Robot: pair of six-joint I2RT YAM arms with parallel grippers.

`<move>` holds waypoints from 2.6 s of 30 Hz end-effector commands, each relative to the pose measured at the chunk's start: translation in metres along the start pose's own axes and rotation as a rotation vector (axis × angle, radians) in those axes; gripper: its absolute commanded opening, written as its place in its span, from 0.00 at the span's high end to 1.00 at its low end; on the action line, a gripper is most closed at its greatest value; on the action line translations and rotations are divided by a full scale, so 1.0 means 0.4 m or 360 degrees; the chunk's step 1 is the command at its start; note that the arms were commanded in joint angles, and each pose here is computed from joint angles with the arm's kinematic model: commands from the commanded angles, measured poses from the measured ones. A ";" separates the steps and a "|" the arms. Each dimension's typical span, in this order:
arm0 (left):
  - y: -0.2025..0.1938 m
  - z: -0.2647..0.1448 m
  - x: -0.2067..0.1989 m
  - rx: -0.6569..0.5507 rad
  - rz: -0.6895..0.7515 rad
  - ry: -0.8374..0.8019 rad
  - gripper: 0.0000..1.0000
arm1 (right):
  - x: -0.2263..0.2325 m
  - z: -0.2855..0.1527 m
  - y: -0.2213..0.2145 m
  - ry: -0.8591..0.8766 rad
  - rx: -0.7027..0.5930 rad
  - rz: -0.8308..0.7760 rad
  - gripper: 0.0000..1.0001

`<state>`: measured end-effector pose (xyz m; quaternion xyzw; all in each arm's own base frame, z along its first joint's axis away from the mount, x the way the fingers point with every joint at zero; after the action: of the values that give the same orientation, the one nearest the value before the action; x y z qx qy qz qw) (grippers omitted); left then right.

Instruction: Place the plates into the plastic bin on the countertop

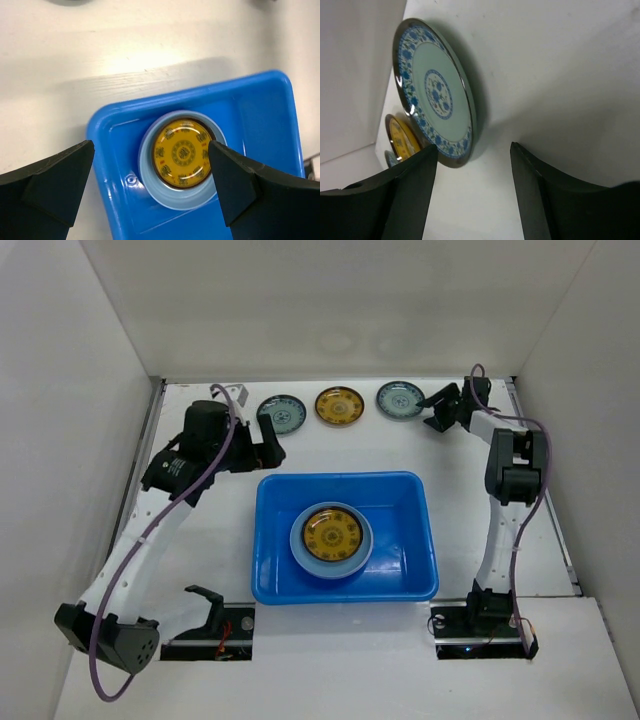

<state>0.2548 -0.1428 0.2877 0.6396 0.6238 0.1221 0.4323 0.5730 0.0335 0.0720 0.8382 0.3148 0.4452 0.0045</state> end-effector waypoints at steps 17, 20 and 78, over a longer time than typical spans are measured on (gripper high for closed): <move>-0.001 -0.141 0.128 -0.0280 -0.0435 0.0171 0.00 | 0.083 0.125 0.009 0.0197 0.0061 0.0206 0.95; -0.009 -0.155 0.136 -0.0299 -0.0455 0.0186 0.00 | 0.113 0.104 0.025 0.0266 0.0030 0.0191 0.99; 0.066 0.212 0.329 -0.0460 -0.0805 0.0583 0.00 | 0.088 -0.664 -0.876 0.0099 0.0765 -0.1728 0.59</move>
<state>0.3376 -0.0523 0.1822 0.3830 0.8201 0.1922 0.3791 0.1960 0.2529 0.1346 0.5457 0.7838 0.2962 -0.0055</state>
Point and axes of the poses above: each gripper's point midway between its finger pads, its own z axis out along the fingers, its own x axis along the line the jaws close on, y = z × x, the point moved 3 cm from there along -z, back along the fingers, and after that the axes turned 2 degrees about -z, right-handed, at the moved point
